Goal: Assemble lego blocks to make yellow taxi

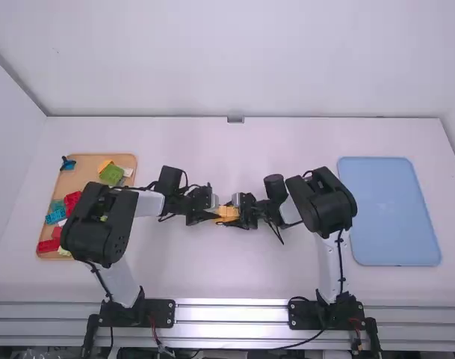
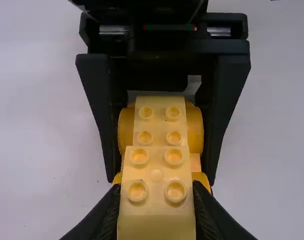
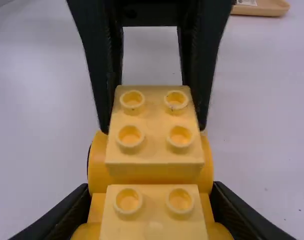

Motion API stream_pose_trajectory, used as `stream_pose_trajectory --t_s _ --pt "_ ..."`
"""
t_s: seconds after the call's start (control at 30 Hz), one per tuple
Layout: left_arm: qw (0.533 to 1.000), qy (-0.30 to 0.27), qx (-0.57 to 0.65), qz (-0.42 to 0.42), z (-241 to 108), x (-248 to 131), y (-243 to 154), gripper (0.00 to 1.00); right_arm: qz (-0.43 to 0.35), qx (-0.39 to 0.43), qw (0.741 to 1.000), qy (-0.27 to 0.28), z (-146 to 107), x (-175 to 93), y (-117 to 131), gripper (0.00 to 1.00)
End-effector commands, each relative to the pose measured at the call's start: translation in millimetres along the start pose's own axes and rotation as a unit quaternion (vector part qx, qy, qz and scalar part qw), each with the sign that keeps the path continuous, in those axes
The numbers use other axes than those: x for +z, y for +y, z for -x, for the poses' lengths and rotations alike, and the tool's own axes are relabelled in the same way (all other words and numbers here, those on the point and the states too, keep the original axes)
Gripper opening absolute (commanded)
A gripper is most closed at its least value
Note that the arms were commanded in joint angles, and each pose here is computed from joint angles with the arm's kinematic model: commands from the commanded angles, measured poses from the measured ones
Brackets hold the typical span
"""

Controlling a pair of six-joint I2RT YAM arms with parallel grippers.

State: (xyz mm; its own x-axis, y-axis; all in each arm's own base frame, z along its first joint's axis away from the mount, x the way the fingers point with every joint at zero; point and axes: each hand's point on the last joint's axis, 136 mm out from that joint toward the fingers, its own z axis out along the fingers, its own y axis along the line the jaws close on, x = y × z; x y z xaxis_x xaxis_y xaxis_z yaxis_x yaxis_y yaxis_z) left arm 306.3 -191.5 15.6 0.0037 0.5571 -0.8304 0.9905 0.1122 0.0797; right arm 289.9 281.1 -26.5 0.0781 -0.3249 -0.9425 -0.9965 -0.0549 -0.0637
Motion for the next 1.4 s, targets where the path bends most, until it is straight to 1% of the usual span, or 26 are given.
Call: stream_pose_trajectory --t_s 0.0,0.27,0.37,0.47,0.67,0.77,0.8,0.83,0.87,0.9,0.93,0.97,1.1,1.2,1.27,1.37 --pt "1.000 -0.005 -0.011 -0.010 -0.8 -0.3 -10.1 0.07 0.001 0.002 1.000 0.004 -5.7 1.4 -1.0 0.47" --pt "1.000 -0.009 -0.004 -0.004 -1.8 0.4 -10.9 0.09 0.002 0.002 1.000 0.002 -5.5 1.4 -0.3 0.47" --pt "1.000 -0.004 -0.019 0.009 -3.5 0.6 -5.4 0.10 0.003 0.003 1.000 0.003 -5.7 1.4 0.1 0.47" --pt "0.999 0.003 -0.031 0.026 -6.7 0.6 0.1 0.11 0.002 0.003 1.000 0.003 -5.6 1.4 0.0 0.47" --pt "0.999 0.002 -0.031 0.023 -7.3 1.2 -3.1 0.15 0.003 0.003 1.000 0.003 -5.7 1.5 0.1 0.47" --pt "0.999 0.003 -0.033 0.022 -8.2 0.8 -3.4 0.22 0.002 0.003 1.000 0.003 -5.7 1.4 -0.1 0.47" --pt "0.999 0.002 -0.033 0.022 -8.2 0.7 -3.4 0.26 0.002 0.003 1.000 0.003 -5.7 1.4 0.0 0.48" --pt "0.999 0.002 -0.033 0.021 -7.7 1.0 -3.8 0.31 0.003 0.003 1.000 0.003 -5.7 1.4 0.1 0.48" --pt "0.999 0.001 -0.032 0.019 -6.7 1.9 -4.8 0.40 0.003 0.003 1.000 0.003 -5.7 1.4 0.1 0.48" --pt "0.999 0.001 -0.031 0.018 -6.4 2.6 -5.4 0.58 0.002 0.003 1.000 0.003 -5.8 1.4 0.0 0.48" --pt "0.999 0.004 -0.030 0.020 -7.2 2.6 -4.6 0.65 0.003 0.003 1.000 0.003 -5.7 1.5 0.2 0.48" --pt "0.999 0.007 -0.029 0.023 -8.1 2.5 -3.5 0.69 0.003 0.003 1.000 0.003 -5.7 1.5 0.2 0.48" --pt "0.999 0.012 -0.025 0.041 -11.3 -1.2 5.3 0.67 0.003 0.004 1.000 0.003 -5.9 1.4 0.1 0.48" --pt "0.998 -0.002 -0.027 0.055 -7.0 -10.0 13.4 0.59 0.003 0.004 1.000 0.003 -5.9 1.4 0.1 0.48" --pt "0.997 -0.013 -0.036 0.063 -3.2 -18.5 18.4 0.58 0.003 0.004 1.000 0.003 -5.9 1.5 0.2 0.48" --pt "0.996 -0.045 -0.037 0.070 6.0 -37.2 23.3 0.59 0.003 0.003 1.000 0.003 -5.9 1.4 0.1 0.48"
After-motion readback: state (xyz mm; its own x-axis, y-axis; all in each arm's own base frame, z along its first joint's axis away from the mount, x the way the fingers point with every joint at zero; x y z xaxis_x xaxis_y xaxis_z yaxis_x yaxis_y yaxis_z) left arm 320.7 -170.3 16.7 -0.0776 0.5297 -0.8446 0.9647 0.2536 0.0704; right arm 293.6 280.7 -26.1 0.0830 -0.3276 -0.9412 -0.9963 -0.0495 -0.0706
